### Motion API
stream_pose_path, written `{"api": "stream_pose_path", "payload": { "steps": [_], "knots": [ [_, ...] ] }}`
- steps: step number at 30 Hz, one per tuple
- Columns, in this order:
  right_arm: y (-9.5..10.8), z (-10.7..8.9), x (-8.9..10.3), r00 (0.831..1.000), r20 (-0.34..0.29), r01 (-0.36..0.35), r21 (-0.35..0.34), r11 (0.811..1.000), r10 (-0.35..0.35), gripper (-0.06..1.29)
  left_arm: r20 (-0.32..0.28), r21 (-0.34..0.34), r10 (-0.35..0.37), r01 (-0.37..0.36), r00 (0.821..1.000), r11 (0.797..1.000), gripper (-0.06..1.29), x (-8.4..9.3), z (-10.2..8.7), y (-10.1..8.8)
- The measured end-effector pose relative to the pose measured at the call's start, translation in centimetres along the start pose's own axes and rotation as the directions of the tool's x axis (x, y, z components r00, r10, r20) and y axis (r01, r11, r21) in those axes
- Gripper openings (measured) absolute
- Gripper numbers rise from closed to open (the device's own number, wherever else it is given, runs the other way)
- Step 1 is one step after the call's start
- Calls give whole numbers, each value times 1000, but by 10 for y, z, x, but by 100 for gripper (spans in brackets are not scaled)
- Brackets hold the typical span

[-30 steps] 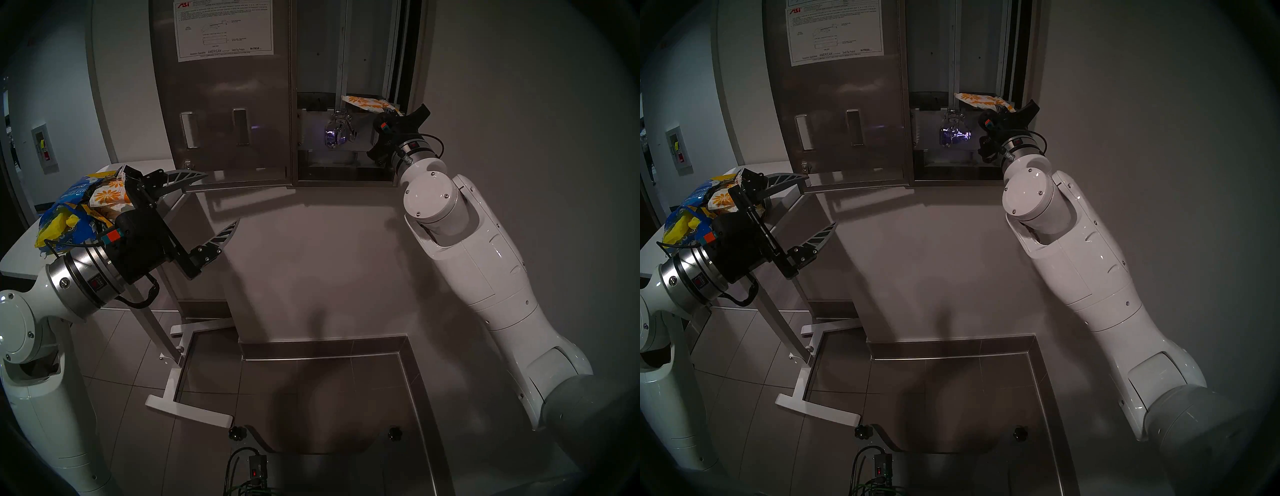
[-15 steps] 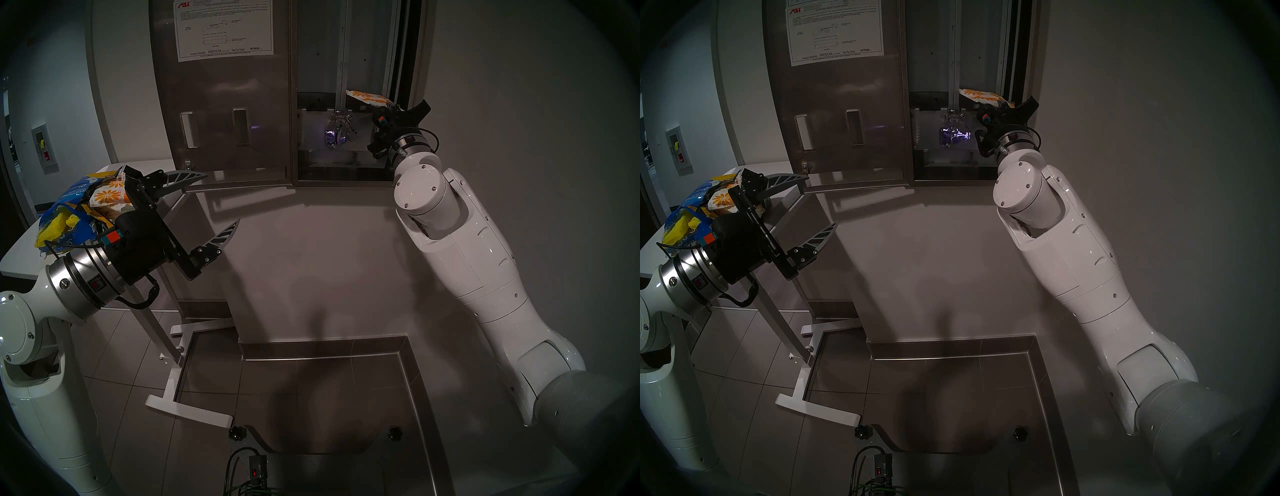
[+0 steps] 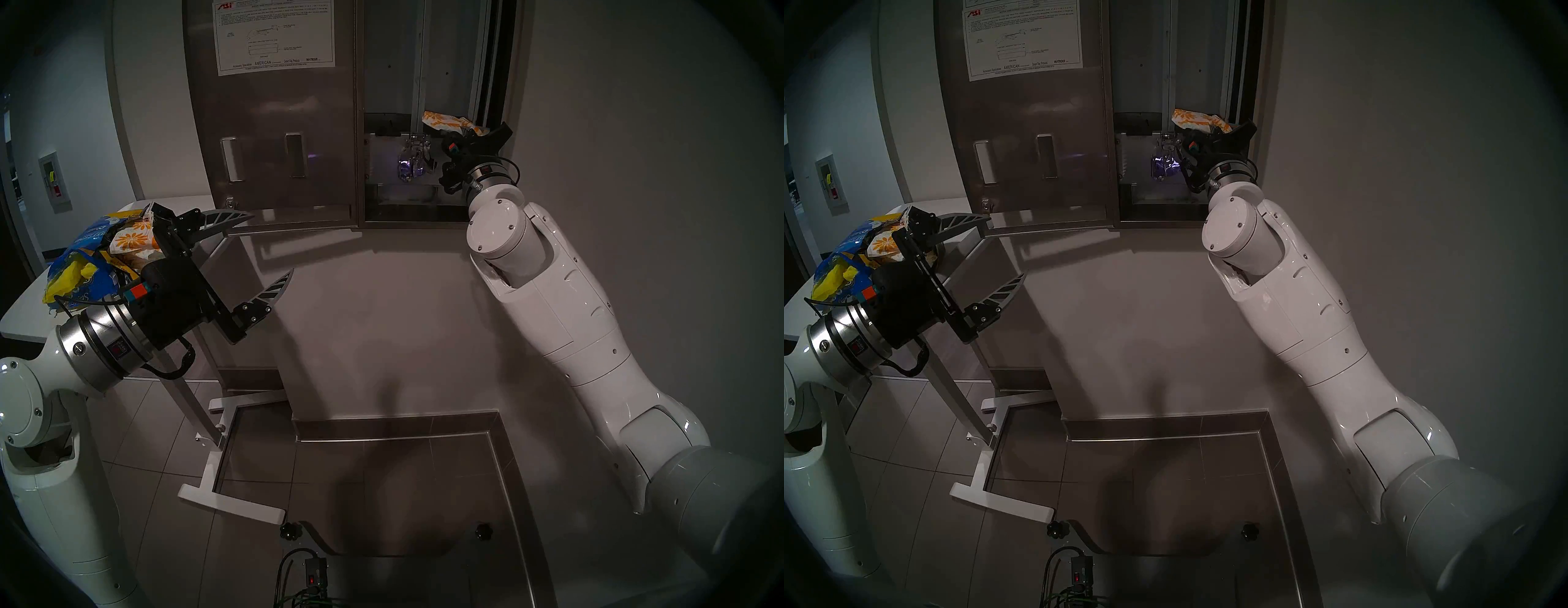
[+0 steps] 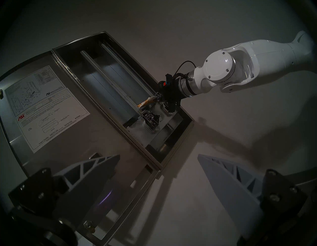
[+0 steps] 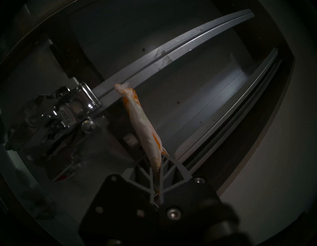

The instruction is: Open the dispenser door, put the pads inside, close the door

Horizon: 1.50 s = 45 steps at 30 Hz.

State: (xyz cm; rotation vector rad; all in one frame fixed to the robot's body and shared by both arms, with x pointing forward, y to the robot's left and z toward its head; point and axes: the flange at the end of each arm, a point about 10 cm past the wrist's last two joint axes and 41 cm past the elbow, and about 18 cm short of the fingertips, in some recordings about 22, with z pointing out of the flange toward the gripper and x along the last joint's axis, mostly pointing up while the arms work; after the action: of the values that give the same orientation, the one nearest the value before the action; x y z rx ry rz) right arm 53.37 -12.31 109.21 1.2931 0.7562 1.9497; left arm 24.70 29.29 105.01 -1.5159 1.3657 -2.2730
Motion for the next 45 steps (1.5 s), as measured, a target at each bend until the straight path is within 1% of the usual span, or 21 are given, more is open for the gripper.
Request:
{"api": "stream_pose_path", "payload": {
  "steps": [6,19,26,30,35,45],
  "knots": [
    [-9,9,-1,1000,5,25,8,1000,-25,-4,0,0,0,0,1000,1000,124,0,0,0],
    [-13,26,7,998,-8,56,-16,998,-56,-4,0,0,1,-1,1000,1000,123,0,0,0],
    [-14,31,8,997,-14,81,-29,996,-82,-4,0,0,1,-1,1000,1000,123,0,0,0],
    [-13,32,7,995,-17,95,-36,995,-96,-4,0,0,1,-1,1000,1000,123,0,0,0],
    [-6,33,-1,992,-7,129,-52,990,-130,-4,0,-1,1,-1,1000,1000,124,0,0,0],
    [3,34,-9,986,-1,166,-71,984,-166,-4,-1,-1,1,-1,1000,1000,123,0,-1,0]
  ]
}}
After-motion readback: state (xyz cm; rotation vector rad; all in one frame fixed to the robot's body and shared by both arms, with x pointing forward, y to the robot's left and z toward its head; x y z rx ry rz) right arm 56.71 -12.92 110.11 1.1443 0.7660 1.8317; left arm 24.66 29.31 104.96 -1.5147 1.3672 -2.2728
